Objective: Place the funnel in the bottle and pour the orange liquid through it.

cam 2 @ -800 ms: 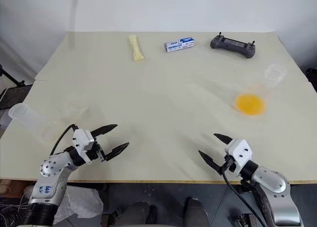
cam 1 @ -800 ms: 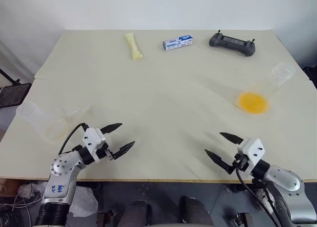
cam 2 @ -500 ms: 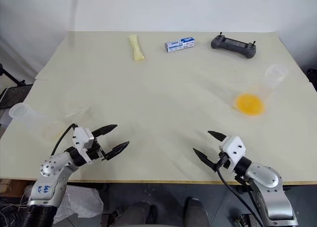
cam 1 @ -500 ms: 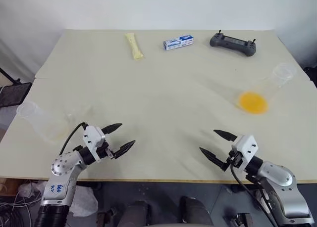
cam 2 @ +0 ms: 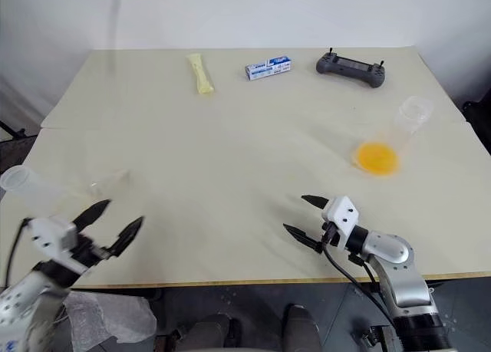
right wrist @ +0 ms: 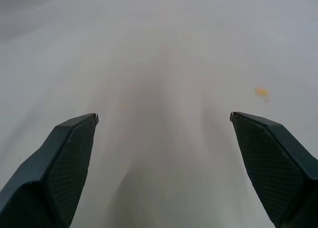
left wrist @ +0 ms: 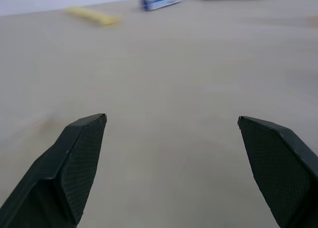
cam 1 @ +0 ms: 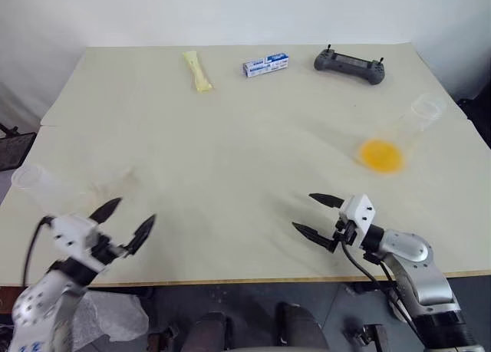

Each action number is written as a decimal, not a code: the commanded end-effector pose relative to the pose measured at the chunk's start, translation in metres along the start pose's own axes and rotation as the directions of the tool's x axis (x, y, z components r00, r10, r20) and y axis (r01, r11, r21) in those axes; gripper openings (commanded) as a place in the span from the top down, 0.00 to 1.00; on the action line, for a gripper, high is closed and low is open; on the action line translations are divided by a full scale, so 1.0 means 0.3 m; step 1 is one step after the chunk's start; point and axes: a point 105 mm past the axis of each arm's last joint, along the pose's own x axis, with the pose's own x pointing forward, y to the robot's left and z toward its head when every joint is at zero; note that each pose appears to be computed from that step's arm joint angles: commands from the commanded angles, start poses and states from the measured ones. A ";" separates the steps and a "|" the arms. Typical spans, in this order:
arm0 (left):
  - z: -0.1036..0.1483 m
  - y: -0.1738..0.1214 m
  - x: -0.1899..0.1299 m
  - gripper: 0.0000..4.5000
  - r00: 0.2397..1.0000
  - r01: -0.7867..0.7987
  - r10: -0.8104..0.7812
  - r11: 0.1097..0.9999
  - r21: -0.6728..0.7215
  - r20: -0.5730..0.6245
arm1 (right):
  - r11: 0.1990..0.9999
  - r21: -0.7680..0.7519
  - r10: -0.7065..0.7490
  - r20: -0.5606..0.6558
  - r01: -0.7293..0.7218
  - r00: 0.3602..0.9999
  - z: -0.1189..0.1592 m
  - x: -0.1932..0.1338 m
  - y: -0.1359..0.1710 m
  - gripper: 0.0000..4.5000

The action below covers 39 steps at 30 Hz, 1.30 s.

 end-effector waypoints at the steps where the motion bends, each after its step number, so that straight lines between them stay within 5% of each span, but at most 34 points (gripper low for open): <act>1: 0.024 0.038 -0.077 0.00 0.996 -0.085 0.085 0.996 0.003 0.014 | 0.999 -0.015 0.045 0.045 -0.045 0.998 0.026 0.025 0.003 0.01; 12: 0.068 0.042 -0.031 0.00 0.987 -0.138 0.139 0.990 -0.017 0.083 | 0.997 -0.015 0.080 0.066 -0.079 0.995 0.037 0.041 0.010 0.01; 27: 0.153 0.272 -0.232 0.00 0.927 -0.374 0.369 0.924 0.081 0.072 | 0.990 -0.023 0.143 0.152 -0.141 0.978 0.110 0.007 -0.009 0.01; 39: 0.137 0.336 -0.139 0.00 0.886 -0.456 0.454 0.890 -0.007 0.094 | 0.990 -0.045 0.141 0.171 -0.135 0.975 0.126 0.034 -0.019 0.01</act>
